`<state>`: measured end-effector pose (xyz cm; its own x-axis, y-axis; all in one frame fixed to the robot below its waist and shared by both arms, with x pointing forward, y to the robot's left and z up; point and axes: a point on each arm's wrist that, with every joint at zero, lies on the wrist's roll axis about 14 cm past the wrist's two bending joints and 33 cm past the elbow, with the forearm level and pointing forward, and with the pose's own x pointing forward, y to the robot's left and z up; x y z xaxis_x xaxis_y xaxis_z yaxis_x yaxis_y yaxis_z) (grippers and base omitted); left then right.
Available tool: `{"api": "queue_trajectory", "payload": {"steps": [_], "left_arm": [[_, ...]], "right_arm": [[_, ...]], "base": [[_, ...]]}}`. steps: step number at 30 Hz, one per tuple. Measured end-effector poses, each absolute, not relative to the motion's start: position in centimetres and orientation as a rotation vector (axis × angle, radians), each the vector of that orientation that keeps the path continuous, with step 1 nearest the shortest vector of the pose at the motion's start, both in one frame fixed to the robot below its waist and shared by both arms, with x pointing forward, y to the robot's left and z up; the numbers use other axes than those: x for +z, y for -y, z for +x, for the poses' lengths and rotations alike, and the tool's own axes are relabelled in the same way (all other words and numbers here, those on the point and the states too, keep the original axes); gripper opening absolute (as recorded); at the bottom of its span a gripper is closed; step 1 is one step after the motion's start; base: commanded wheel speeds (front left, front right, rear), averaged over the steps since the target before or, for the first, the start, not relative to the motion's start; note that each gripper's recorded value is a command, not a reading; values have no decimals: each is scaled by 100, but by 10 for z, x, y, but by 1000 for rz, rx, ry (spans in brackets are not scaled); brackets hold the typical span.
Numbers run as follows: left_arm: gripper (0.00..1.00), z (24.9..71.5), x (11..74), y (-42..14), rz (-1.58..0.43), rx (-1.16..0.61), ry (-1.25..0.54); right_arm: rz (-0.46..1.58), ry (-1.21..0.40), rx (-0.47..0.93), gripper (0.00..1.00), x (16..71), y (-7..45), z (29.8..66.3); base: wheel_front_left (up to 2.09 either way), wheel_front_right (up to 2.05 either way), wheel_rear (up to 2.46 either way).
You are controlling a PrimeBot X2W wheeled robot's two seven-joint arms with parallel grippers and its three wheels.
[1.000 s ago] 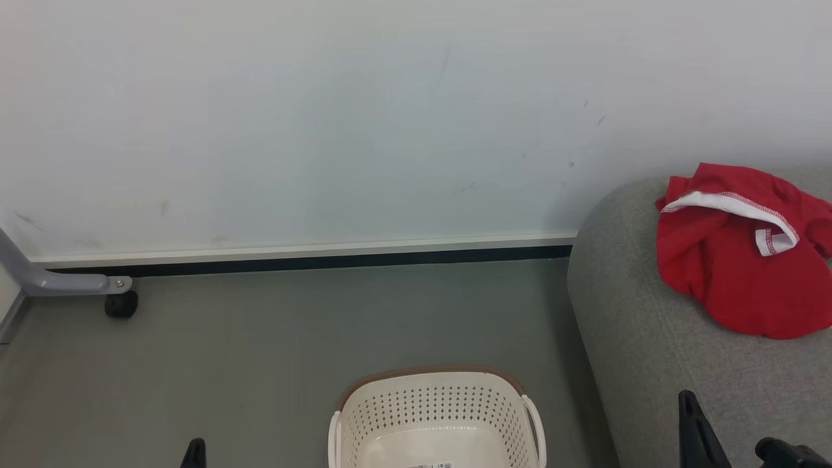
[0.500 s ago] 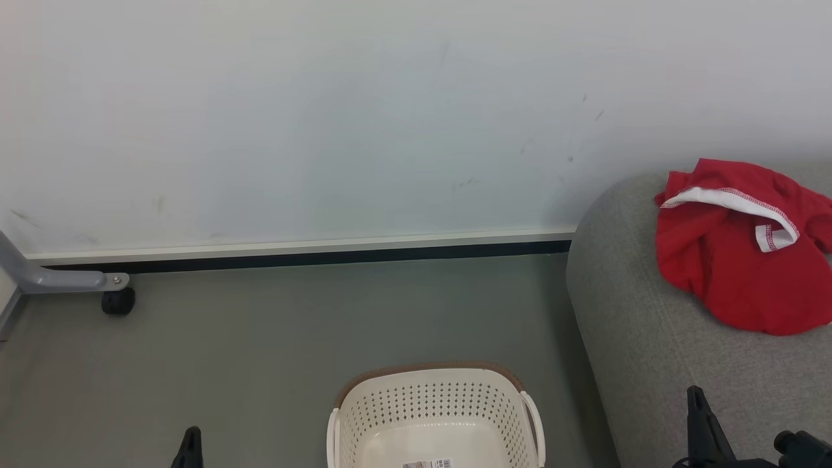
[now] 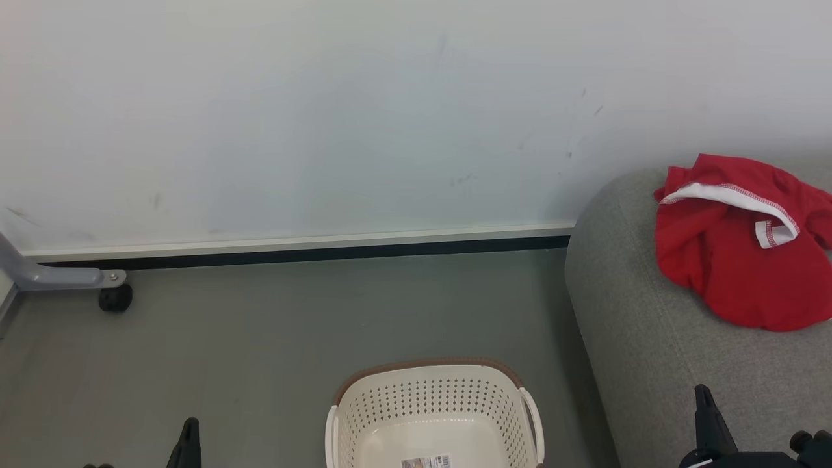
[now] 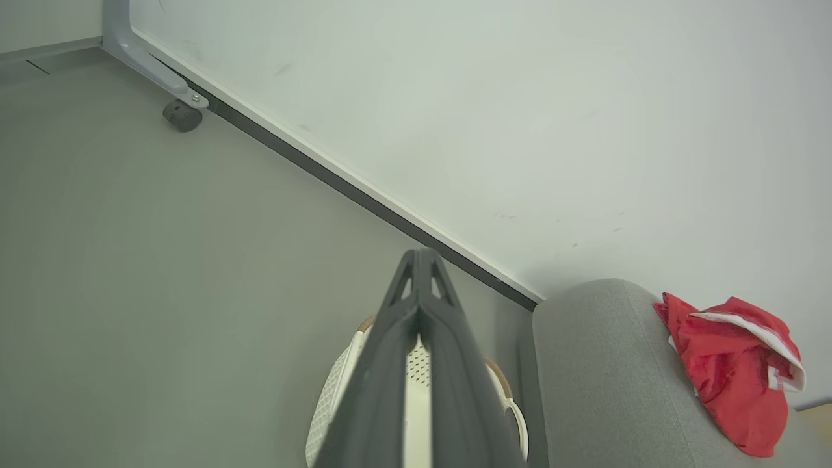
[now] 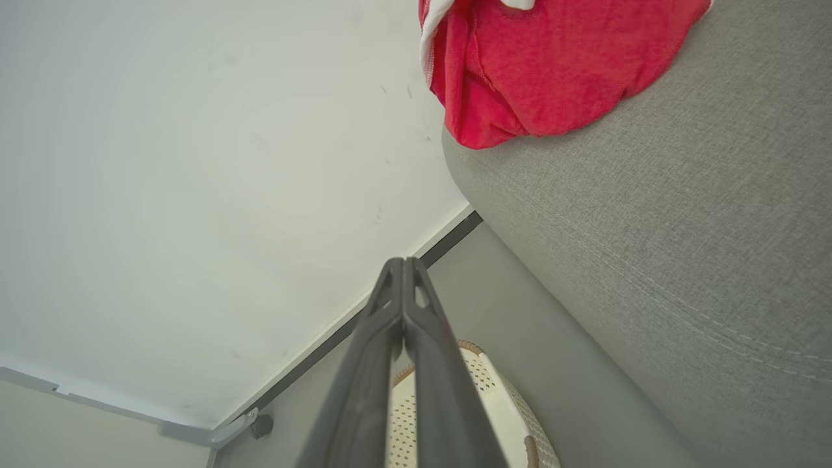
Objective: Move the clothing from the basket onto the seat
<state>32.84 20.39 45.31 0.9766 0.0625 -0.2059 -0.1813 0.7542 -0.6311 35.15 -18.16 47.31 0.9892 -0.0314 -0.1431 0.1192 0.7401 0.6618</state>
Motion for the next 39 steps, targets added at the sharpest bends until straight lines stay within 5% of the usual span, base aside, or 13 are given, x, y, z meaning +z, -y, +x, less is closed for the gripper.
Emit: {"api": "queue_trajectory", "payload": {"steps": [39], "left_arm": [[0, 358, 462, -196, -1223, 111, -160]], "right_arm": [[1237, -123, -102, 0, 473, 194, 369]], "base": [[0, 0, 0]]}}
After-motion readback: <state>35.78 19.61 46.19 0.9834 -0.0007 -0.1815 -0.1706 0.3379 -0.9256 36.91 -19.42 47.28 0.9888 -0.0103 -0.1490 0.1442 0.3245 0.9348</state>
